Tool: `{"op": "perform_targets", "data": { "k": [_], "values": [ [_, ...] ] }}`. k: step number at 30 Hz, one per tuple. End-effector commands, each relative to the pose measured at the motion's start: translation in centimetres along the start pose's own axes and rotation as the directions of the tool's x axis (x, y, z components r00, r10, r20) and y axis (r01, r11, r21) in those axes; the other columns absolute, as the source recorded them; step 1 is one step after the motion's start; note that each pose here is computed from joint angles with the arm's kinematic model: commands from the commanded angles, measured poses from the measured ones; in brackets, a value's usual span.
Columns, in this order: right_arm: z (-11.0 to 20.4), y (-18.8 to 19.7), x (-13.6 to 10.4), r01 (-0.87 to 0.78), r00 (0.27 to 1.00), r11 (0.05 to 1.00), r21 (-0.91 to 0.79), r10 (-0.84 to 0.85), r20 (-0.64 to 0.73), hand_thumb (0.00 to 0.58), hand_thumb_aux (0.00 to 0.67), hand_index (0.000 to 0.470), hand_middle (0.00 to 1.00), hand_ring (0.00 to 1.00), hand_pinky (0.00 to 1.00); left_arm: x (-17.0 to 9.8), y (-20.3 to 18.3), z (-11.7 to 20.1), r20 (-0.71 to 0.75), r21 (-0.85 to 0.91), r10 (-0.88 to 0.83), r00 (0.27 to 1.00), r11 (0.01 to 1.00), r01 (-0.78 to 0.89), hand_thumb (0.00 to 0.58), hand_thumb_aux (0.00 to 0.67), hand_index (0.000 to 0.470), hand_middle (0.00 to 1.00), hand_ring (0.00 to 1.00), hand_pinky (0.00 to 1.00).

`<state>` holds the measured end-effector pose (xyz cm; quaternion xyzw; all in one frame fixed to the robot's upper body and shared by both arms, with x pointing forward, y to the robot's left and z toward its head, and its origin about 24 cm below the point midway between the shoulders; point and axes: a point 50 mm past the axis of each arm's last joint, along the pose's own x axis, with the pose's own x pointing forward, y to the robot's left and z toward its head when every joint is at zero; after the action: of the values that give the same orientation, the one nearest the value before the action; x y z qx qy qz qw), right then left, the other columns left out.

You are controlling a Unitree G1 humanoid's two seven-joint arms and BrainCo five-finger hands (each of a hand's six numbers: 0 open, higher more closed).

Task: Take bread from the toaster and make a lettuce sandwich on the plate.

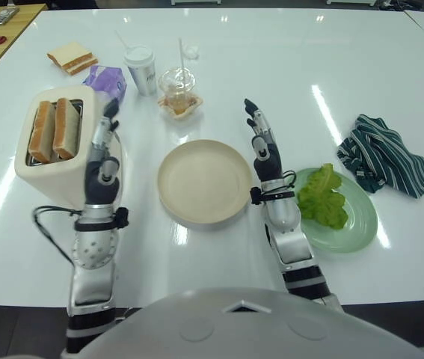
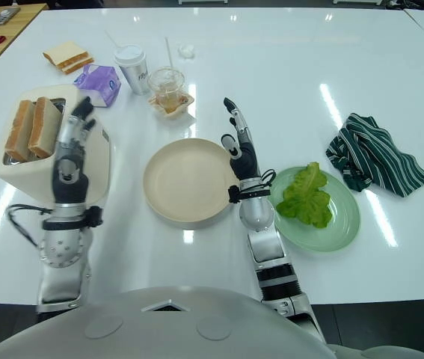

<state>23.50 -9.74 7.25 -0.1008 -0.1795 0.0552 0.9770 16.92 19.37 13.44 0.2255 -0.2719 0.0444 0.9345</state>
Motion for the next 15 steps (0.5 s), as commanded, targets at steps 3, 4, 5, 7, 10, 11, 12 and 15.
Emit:
{"op": "perform_targets", "data": {
  "k": [3, 4, 5, 7, 10, 11, 12, 15],
  "values": [
    [-0.1, -0.1, 0.2, -0.01, 1.0, 1.0, -0.011, 0.01, 0.0, 0.0, 0.0, 0.0, 0.0, 0.0, 0.0, -0.3, 8.2, 3.5, 0.073, 0.477, 0.02, 0.997, 0.877, -0.052, 0.0, 0.0, 0.0, 0.0, 0.0, 0.0],
    [-0.1, -0.1, 0.3, -0.007, 1.0, 1.0, -0.012, 0.007, 0.001, 0.0, 0.0, 0.0, 0.0, 0.0, 0.0, -0.4, 9.7, 3.4, 0.06, 0.566, 0.02, 0.998, 0.823, -0.05, 0.0, 0.0, 0.0, 0.0, 0.0, 0.0],
    [-0.1, -0.1, 0.3, -0.004, 1.0, 1.0, -0.012, 0.004, 0.002, 0.0, 0.0, 0.0, 0.0, 0.0, 0.0, -0.4, 11.0, 2.9, 0.035, 0.639, 0.024, 0.999, 0.768, -0.041, 0.0, 0.0, 0.0, 0.0, 0.0, 0.0],
    [-0.1, 0.1, 0.5, -0.002, 1.0, 1.0, -0.008, 0.002, 0.008, 0.0, 0.0, 0.0, 0.0, 0.0, 0.0, -0.5, 12.9, 1.4, -0.024, 0.743, 0.035, 0.999, 0.67, -0.006, 0.0, 0.0, 0.0, 0.0, 0.0, 0.0],
    [0.0, 0.4, 0.6, -0.011, 1.0, 1.0, -0.002, 0.011, 0.016, 0.0, 0.0, 0.0, 0.0, 0.0, 0.0, -1.3, 13.8, -1.8, -0.198, 0.809, 0.01, 0.98, 0.566, 0.158, 0.0, 0.0, 0.0, 0.0, 0.0, 0.0],
    [0.0, 0.4, 0.7, -0.013, 1.0, 1.0, -0.003, 0.013, 0.017, 0.0, 0.0, 0.0, 0.0, 0.0, 0.0, -1.6, 13.8, -2.8, -0.246, 0.815, 0.006, 0.969, 0.543, 0.204, 0.0, 0.0, 0.0, 0.0, 0.0, 0.0],
    [0.0, 0.4, 0.6, -0.011, 1.0, 1.0, -0.004, 0.011, 0.017, 0.0, 0.0, 0.0, 0.0, 0.0, 0.0, -1.8, 14.0, -3.6, -0.286, 0.82, 0.01, 0.958, 0.52, 0.239, 0.0, 0.0, 0.0, 0.0, 0.0, 0.0],
    [0.0, 0.2, 0.5, -0.006, 1.0, 1.0, -0.006, 0.006, 0.014, 0.0, 0.0, 0.0, 0.0, 0.0, 0.0, -1.8, 14.2, -5.2, -0.351, 0.841, 0.035, 0.936, 0.452, 0.298, 0.0, 0.0, 0.0, 0.0, 0.0, 0.0]
  ]
}}
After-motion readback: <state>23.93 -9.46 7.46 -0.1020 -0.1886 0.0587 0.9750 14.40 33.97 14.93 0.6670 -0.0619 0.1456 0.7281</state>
